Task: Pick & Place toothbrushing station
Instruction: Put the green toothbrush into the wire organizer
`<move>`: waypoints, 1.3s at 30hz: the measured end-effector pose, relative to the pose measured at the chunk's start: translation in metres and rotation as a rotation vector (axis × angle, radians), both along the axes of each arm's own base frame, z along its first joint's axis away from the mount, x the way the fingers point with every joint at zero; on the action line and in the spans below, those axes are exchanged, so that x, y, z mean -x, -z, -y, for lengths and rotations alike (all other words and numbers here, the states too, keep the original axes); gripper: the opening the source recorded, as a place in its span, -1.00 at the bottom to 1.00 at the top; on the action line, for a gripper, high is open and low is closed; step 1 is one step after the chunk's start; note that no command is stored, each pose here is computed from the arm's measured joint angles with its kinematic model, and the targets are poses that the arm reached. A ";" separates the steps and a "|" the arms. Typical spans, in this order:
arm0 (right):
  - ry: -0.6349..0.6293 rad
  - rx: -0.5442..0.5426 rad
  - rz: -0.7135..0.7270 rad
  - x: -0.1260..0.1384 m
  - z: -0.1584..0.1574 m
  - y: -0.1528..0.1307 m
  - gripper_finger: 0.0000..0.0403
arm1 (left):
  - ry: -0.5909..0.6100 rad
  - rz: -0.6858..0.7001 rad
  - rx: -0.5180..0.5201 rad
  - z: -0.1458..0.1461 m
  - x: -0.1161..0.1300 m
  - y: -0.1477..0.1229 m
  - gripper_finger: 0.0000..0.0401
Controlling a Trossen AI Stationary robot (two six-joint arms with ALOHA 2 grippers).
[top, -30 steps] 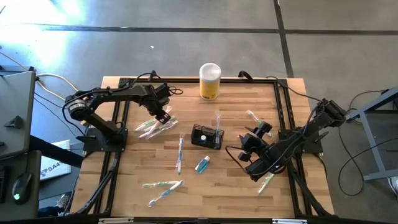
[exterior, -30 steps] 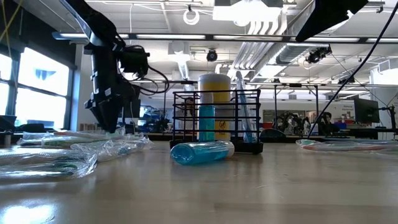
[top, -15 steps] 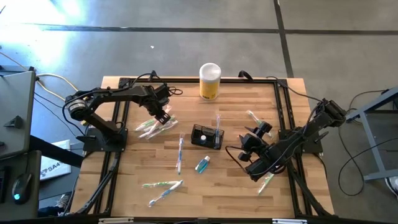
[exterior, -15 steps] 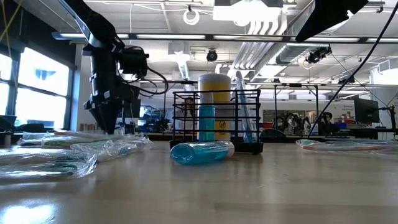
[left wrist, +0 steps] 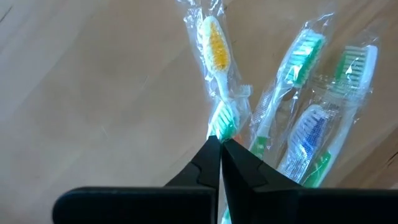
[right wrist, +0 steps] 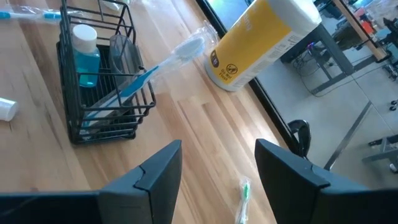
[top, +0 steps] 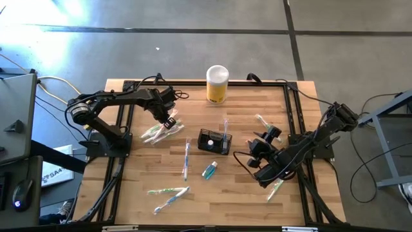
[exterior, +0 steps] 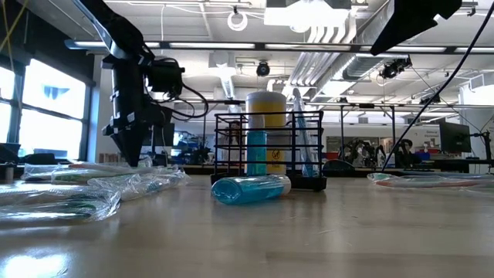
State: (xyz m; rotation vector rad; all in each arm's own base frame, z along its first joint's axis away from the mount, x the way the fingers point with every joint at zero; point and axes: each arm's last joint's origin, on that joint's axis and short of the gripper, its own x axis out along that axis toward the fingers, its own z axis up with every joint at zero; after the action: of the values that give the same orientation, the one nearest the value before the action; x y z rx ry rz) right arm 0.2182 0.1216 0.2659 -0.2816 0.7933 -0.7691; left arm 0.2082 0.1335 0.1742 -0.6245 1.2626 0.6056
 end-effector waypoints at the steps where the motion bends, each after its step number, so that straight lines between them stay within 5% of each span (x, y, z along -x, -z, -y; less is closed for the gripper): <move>1: 0.000 -0.001 -0.001 0.000 0.000 0.000 -0.03 | 0.000 -0.007 0.004 0.000 0.000 -0.002 -0.99; 7: -0.001 0.010 0.007 0.000 0.000 0.000 -0.03 | 0.028 -0.031 -0.044 0.003 -0.012 -0.030 -1.00; 14: 0.002 0.010 0.013 0.000 0.000 0.000 -0.03 | 0.148 0.082 -0.185 0.033 -0.037 -0.107 -1.00; 23: 0.005 -0.002 0.016 0.000 0.000 0.000 -0.03 | 0.398 0.657 -0.428 0.101 -0.026 -0.221 -1.00; 27: 0.005 -0.002 0.037 -0.002 -0.001 0.000 -0.03 | 0.481 0.908 -0.522 0.121 -0.014 -0.214 -1.00; 36: -0.002 0.052 0.093 -0.003 -0.001 -0.002 -0.03 | 0.516 1.369 -0.607 0.127 -0.012 -0.129 -1.00; 39: -0.005 0.102 0.130 -0.004 -0.001 -0.004 -0.03 | 0.525 1.400 -0.640 0.127 -0.012 -0.119 -1.00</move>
State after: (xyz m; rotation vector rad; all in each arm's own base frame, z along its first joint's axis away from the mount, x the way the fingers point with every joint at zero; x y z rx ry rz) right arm 0.2222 0.1223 0.2697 -0.3212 0.6314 -0.8160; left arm 0.2206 0.0067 0.2934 -0.0511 -0.1399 0.0124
